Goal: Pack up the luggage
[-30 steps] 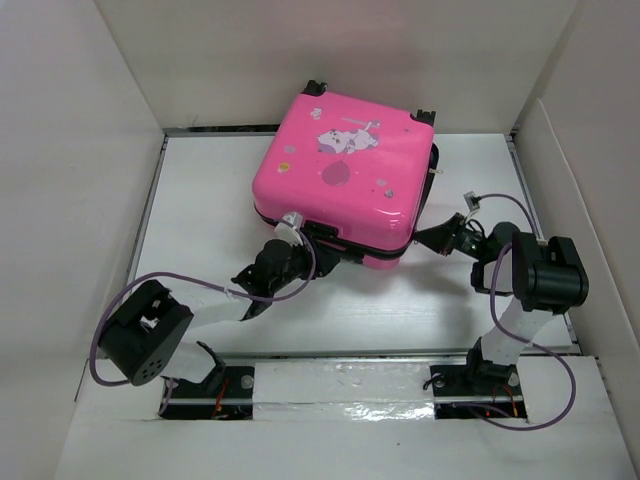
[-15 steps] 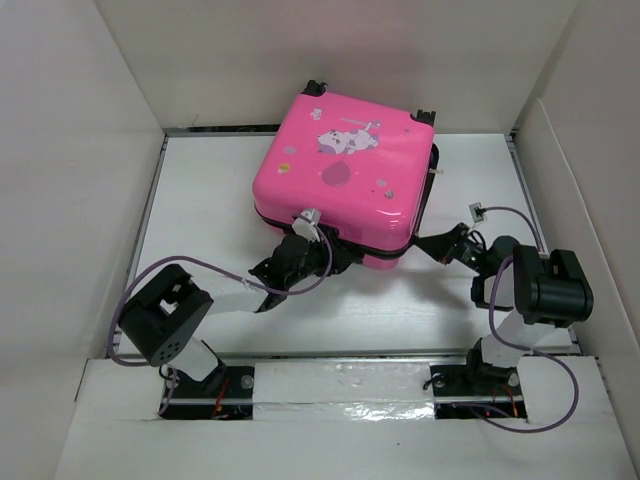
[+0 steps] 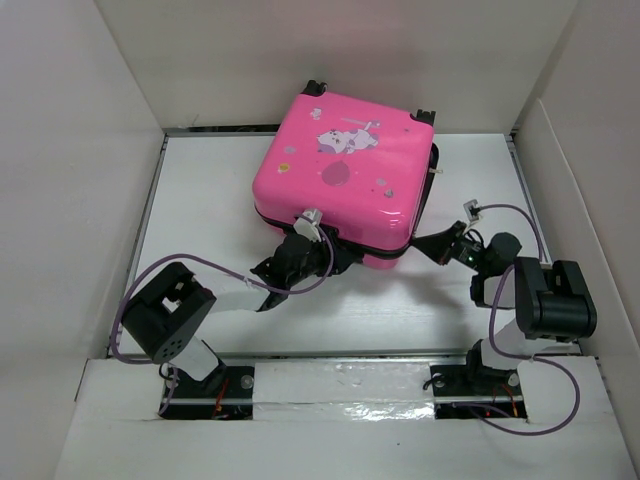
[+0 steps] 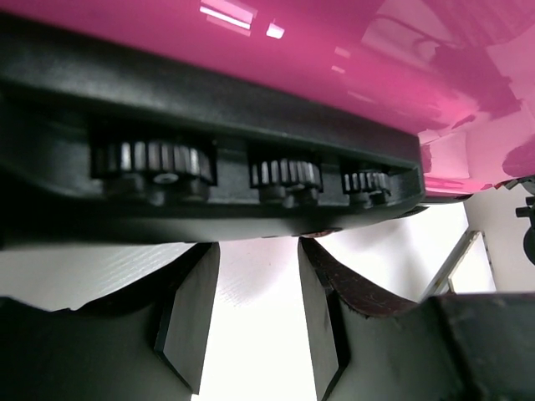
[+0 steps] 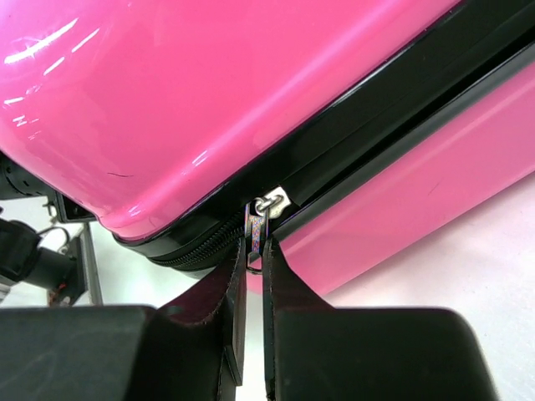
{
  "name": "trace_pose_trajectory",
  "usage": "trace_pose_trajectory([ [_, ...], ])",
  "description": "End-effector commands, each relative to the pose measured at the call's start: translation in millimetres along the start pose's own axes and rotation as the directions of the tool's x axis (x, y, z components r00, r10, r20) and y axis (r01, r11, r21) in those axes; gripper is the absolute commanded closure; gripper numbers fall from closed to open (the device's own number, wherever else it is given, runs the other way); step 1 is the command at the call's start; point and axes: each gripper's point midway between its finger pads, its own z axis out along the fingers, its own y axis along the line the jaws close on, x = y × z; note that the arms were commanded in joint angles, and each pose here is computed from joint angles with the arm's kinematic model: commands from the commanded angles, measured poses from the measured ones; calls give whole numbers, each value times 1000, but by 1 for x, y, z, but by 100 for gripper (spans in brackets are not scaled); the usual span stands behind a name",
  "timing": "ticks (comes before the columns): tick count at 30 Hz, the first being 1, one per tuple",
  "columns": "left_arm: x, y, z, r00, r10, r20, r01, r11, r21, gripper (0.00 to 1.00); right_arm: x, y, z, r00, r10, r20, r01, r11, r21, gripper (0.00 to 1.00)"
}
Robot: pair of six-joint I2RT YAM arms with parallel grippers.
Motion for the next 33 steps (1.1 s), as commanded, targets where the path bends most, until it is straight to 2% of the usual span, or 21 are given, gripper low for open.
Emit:
trace_pose_trajectory([
  [1, -47, -35, 6, 990, 3, 143, -16, 996, 87, 61, -28, 24, 9, 966, -250, 64, 255, 963, -83, 100],
  [10, -68, -49, 17, 980, -7, 200, -15, 994, 107, 64, 26, 40, 10, 963, -245, -109, 257, 961, 105, 100],
  [11, -74, -55, 18, 977, -12, 214, -15, 992, 123, 64, 40, 42, 5, 967, -208, -146, 227, 965, 130, 100],
  [12, -75, -56, 20, 977, -12, 215, -15, 992, 124, 64, 37, 51, 1, 965, -233, -123, 249, 958, 142, 100],
  [14, -83, -62, 24, 973, -14, 232, -16, 992, 126, 64, 55, 65, -4, 967, -198, -162, 220, 966, 133, 100],
  [16, -88, -60, 29, 968, -13, 249, -15, 994, 107, 64, 52, 77, -10, 965, -220, -143, 240, 960, 144, 100],
  [17, -93, -65, 31, 966, -14, 257, -16, 993, 116, 64, 65, 81, -13, 963, -192, -189, 221, 965, 144, 100],
  [21, -89, -70, 42, 971, -12, 238, -19, 992, 127, 64, 74, 104, -12, 959, -192, -208, 218, 970, 110, 100],
  [23, -87, -78, 46, 973, -15, 229, -19, 989, 144, 64, 82, 126, -2, 957, -188, -220, 202, 979, 41, 100],
  [26, -83, -84, 52, 976, -4, 217, -30, 988, 151, 65, 90, 142, 19, 958, -173, -227, 181, 983, 13, 100],
  [27, -78, -90, 53, 978, 4, 207, -38, 987, 159, 65, 93, 163, 29, 953, -188, -236, 184, 982, -41, 100],
  [29, -75, -95, 53, 979, 14, 203, -48, 986, 162, 65, 97, 163, 48, 954, -190, -233, 198, 980, 13, 100],
  [33, -73, -97, 40, 979, 29, 203, -63, 985, 163, 65, 79, 167, 71, 962, -210, -176, 230, 968, 103, 100],
])
